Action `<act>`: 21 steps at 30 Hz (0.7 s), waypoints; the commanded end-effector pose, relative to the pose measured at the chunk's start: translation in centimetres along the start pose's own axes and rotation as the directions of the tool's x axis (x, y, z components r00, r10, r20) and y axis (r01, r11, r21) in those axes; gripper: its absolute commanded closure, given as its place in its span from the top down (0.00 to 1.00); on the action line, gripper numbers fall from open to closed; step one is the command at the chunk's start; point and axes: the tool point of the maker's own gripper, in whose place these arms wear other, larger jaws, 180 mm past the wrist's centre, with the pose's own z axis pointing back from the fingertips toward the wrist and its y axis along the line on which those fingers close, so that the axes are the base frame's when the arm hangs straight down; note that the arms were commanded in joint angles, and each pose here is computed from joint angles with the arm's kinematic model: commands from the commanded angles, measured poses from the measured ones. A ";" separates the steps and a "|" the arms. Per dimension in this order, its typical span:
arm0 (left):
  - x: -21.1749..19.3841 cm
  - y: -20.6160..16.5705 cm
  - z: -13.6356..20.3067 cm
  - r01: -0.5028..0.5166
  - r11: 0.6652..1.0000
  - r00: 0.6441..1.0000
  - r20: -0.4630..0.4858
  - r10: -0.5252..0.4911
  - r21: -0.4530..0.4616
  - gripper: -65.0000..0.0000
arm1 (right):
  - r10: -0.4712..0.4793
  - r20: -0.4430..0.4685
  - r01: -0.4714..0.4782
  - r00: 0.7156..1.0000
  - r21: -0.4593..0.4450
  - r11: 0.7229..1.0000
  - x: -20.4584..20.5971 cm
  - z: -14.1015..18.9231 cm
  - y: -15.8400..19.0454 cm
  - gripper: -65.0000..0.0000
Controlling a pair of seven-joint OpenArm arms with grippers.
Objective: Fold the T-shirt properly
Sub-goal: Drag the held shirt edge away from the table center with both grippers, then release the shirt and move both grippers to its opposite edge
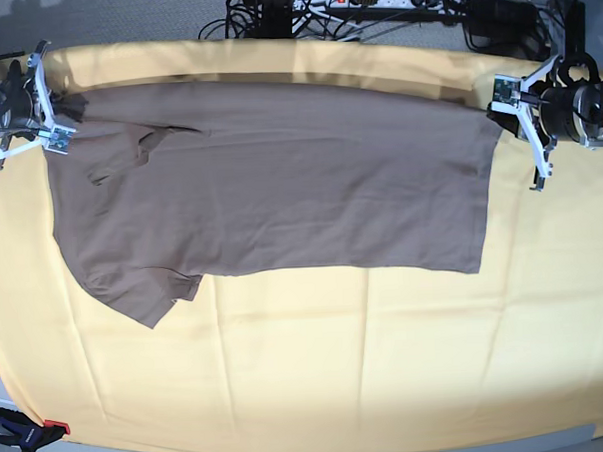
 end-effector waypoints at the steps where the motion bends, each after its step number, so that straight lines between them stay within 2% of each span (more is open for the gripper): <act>1: -0.5 -0.1 0.6 0.008 1.000 1.000 -0.025 -0.008 -0.005 0.00 | 0.016 -0.035 -0.017 0.999 -0.029 0.999 -0.5 0.9 -0.9 0.00; 6: -0.7 -2.9 -0.5 -0.006 0.996 0.999 -0.035 0.003 -0.085 0.00 | 0.016 -0.038 -0.017 0.999 -0.026 1.000 -0.6 0.8 -0.8 0.00; 9: -0.9 -3.9 -0.7 -0.010 0.994 0.999 -0.041 0.006 -0.113 0.00 | 0.023 -0.073 -0.022 0.997 0.009 1.000 -1.7 0.4 0.4 0.00; 15: -1.0 -4.2 -0.4 -0.008 0.992 0.999 -0.049 0.002 -0.125 0.00 | 0.028 -0.123 -0.019 0.992 0.077 0.997 -3.4 -0.4 2.8 0.00; 21: 0.1 -4.4 0.1 -0.023 0.990 1.000 -0.015 0.021 -0.139 0.00 | 0.026 -0.104 -0.018 0.994 0.077 0.997 -3.0 -0.5 2.8 0.00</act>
